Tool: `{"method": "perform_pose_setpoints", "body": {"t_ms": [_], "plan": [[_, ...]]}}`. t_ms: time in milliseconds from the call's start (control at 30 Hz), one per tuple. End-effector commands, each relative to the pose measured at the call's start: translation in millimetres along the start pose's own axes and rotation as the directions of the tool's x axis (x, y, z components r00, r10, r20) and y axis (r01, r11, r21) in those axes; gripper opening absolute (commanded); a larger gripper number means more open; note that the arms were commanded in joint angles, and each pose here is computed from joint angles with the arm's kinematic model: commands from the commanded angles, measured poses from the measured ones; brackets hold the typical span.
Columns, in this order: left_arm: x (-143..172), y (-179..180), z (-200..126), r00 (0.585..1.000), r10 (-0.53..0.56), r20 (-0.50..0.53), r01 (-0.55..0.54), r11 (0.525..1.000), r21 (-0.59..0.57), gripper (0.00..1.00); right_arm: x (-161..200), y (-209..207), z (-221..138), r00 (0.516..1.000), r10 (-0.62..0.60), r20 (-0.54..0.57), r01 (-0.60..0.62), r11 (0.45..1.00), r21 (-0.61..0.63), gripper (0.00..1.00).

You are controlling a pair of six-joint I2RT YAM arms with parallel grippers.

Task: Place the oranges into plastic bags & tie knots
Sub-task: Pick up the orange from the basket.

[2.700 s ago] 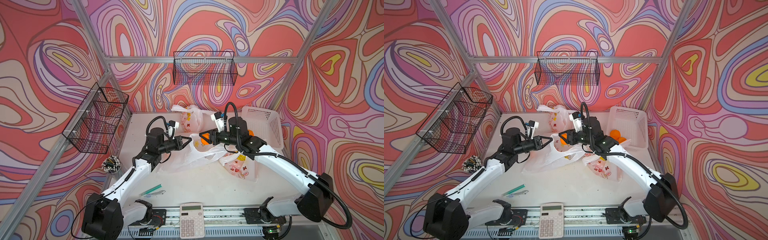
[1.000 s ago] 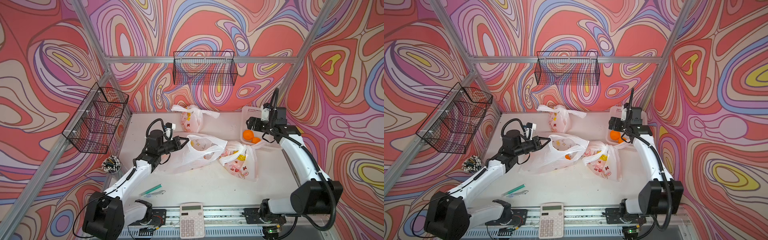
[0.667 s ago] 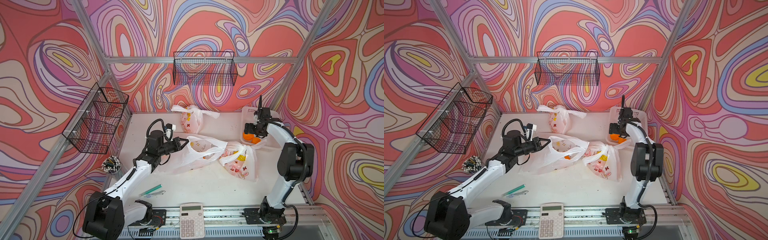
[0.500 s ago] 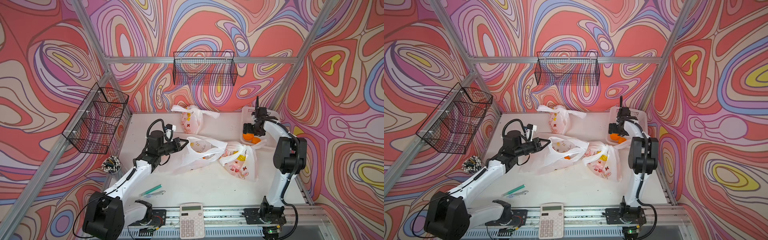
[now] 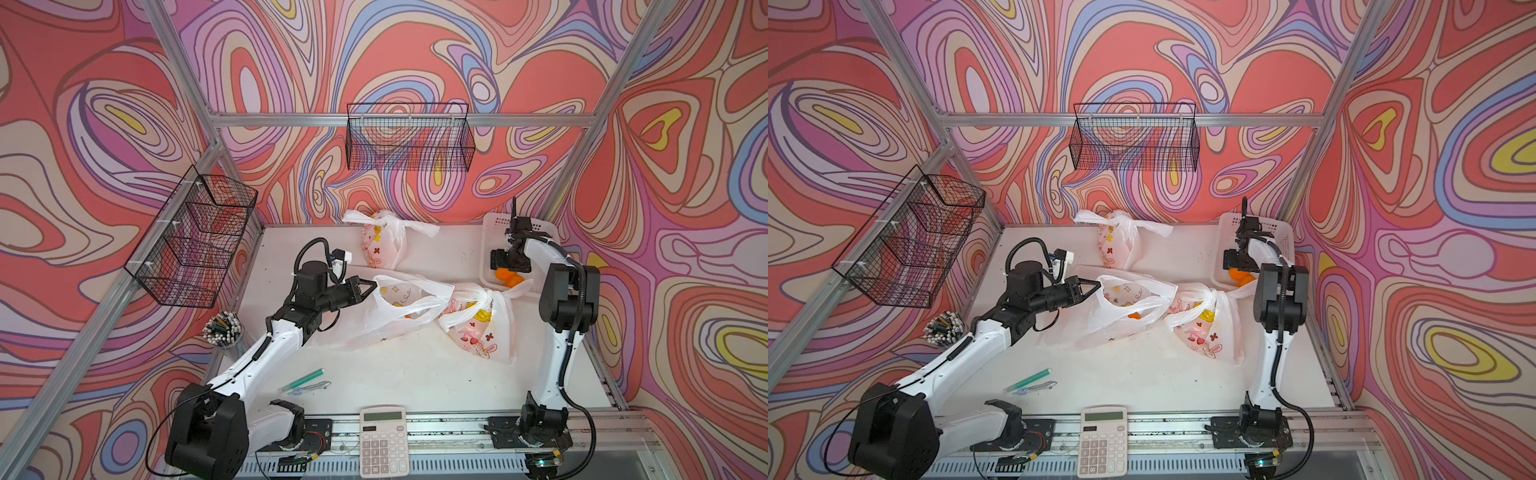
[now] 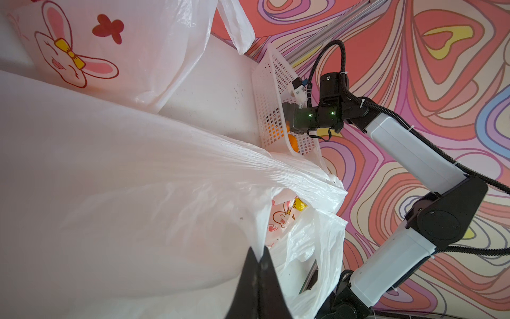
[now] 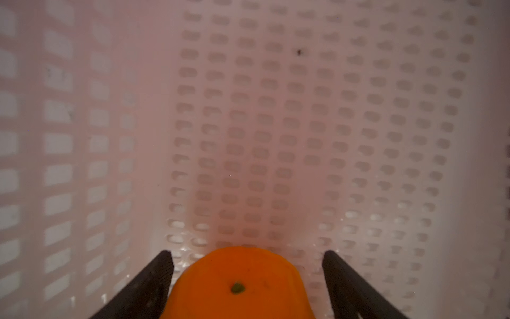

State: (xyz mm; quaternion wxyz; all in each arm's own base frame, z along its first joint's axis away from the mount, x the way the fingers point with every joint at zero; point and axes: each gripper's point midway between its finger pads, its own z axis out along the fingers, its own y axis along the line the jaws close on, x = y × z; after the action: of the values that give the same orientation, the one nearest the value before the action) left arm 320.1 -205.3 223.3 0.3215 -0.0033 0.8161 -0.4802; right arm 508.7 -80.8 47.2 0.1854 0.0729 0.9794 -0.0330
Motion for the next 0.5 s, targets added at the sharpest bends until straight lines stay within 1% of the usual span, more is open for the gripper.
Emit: {"method": "perform_pose_setpoints", "body": {"t_ms": [0,133,233,300,400,467], "plan": [[-13.7,-12.6,-5.3,0.998,0.045,0.035,-0.045,0.999,0.012,0.00,2.2,-15.6,-2.1,0.999,0.032,-0.012,-0.032,0.999,0.009,0.86],[-14.4,-12.3,-3.4,0.999,0.039,0.034,-0.040,0.999,0.019,0.00,9.0,-14.1,-0.2,0.999,0.022,-0.030,-0.022,1.000,-0.010,0.88],[-13.9,-12.1,-2.1,0.999,0.035,0.029,-0.036,0.999,0.022,0.00,13.8,-18.0,4.5,0.998,0.026,-0.051,-0.026,1.000,-0.008,0.86],[-13.6,-12.4,-2.6,0.999,0.037,0.030,-0.038,0.999,0.022,0.00,17.5,-18.0,4.8,0.997,0.027,-0.066,-0.028,1.000,-0.012,0.83],[-13.9,-11.6,-3.6,0.999,0.040,0.034,-0.040,0.999,0.017,0.00,17.7,-15.2,-1.5,0.998,0.029,-0.062,-0.030,0.999,-0.029,0.70],[-14.4,-12.7,-4.1,0.999,0.040,0.036,-0.041,0.999,0.019,0.00,13.3,-15.0,-10.4,0.999,0.033,-0.042,-0.035,0.999,-0.033,0.64]]}}
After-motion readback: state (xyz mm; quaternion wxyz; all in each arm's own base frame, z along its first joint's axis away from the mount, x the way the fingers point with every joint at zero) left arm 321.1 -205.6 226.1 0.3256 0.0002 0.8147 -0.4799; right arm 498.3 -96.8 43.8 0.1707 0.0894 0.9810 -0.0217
